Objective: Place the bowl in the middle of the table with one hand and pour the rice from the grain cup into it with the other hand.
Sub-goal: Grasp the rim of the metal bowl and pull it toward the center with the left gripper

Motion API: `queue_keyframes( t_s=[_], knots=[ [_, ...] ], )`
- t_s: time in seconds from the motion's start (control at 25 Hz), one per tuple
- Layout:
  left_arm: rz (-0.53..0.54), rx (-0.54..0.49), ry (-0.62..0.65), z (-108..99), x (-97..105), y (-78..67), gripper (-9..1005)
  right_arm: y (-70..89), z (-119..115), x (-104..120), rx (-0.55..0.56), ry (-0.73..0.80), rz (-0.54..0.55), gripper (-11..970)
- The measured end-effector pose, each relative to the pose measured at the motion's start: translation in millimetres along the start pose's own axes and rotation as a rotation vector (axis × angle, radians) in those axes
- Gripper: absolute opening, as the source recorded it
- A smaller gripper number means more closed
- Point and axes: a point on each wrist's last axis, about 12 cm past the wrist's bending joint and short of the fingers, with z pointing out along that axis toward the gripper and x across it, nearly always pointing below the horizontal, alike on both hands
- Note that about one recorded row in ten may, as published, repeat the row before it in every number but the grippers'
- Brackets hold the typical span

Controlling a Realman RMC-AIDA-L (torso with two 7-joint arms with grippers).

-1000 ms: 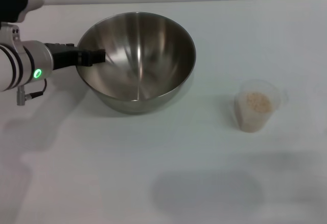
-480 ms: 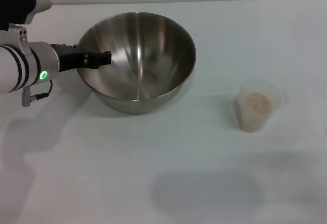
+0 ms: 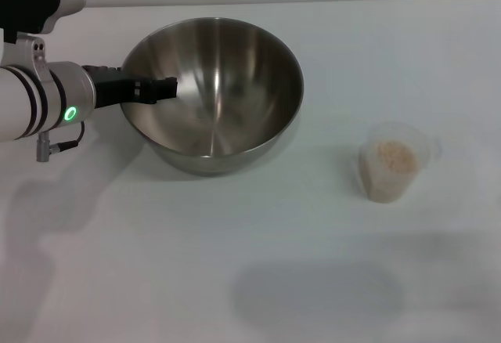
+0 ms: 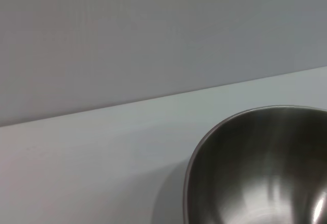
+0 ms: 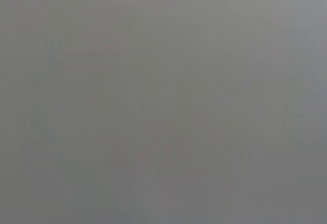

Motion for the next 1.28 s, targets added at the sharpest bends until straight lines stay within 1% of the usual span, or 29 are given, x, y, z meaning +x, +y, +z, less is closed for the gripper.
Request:
queue_keyframes(
  t_s=[0.6, 0.8, 1.28],
  knots=[
    [0.002, 0.005, 0.009, -1.7, 1.7, -1.3, 712, -0.1, -0.6, 0.2, 0.001, 0.004, 0.0, 815],
    [0.012, 0.011, 0.012, -1.1, 2.2, -4.0, 696, 0.2, -0.1, 0.4, -0.002, 0.004, 0.001, 815],
    [0.021, 0.008, 0.007, -0.2, 0.1, -4.3, 657, 0.3, -0.1, 0.4, -0.002, 0.004, 0.001, 815]
  ],
)
